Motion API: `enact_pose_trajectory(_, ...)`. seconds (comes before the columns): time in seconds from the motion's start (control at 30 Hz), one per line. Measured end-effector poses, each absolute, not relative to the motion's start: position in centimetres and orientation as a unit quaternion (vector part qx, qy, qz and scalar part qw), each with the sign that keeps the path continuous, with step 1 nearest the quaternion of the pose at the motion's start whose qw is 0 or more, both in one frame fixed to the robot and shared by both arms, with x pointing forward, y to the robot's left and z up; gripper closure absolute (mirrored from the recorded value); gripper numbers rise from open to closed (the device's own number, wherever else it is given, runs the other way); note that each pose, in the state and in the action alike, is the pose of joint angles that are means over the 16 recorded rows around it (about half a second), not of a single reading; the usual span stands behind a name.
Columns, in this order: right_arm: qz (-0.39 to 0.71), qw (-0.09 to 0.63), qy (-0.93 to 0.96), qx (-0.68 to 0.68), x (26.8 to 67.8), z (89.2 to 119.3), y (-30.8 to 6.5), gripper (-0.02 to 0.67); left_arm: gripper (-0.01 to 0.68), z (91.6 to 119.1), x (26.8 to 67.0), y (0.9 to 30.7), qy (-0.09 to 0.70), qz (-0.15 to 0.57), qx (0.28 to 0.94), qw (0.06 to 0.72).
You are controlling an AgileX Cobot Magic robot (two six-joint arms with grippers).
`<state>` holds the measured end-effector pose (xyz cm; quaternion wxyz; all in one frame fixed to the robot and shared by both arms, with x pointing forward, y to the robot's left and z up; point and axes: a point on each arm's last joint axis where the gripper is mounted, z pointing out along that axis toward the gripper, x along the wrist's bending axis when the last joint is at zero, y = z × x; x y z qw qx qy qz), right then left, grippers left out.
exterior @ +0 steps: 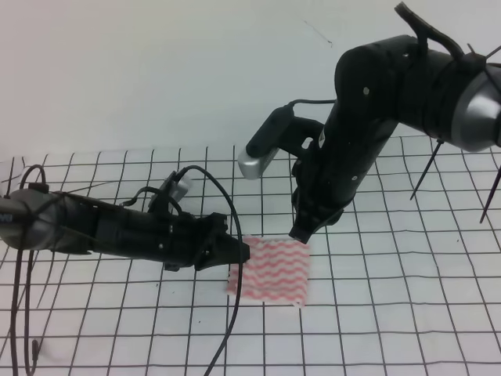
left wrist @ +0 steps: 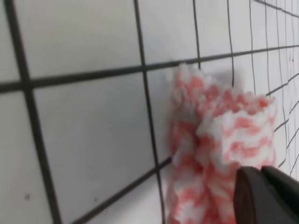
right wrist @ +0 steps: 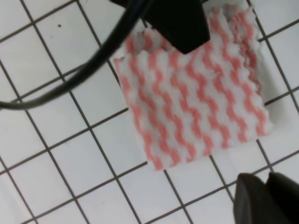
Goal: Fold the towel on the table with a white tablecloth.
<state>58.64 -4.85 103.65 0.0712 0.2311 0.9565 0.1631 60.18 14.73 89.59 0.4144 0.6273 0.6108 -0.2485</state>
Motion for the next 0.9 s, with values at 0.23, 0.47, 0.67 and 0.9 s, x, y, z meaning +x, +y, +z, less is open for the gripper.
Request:
enact_pose_trajectory(0.23, 0.160, 0.073, 0.957, 0.232, 58.7, 103.6, -4.9, 0.594, 0.673, 89.6, 60.2, 14.8, 0.606, -0.246, 0.629, 0.420)
enact_pose_trajectory(0.47, 0.160, 0.072, 0.956, 0.234, 58.7, 103.6, -4.9, 0.594, 0.643, 89.8, 60.0, 14.6, 0.596, -0.261, 0.631, 0.423)
enact_pose_trajectory(0.67, 0.163, 0.068, 0.956, 0.234, 58.6, 103.6, -4.8, 0.594, 0.600, 90.3, 59.9, 14.5, 0.581, -0.278, 0.628, 0.436)
enact_pose_trajectory(0.9, 0.171, 0.056, 0.957, 0.228, 58.4, 103.7, -4.6, 0.594, 0.558, 91.2, 59.9, 15.1, 0.581, -0.291, 0.617, 0.444)
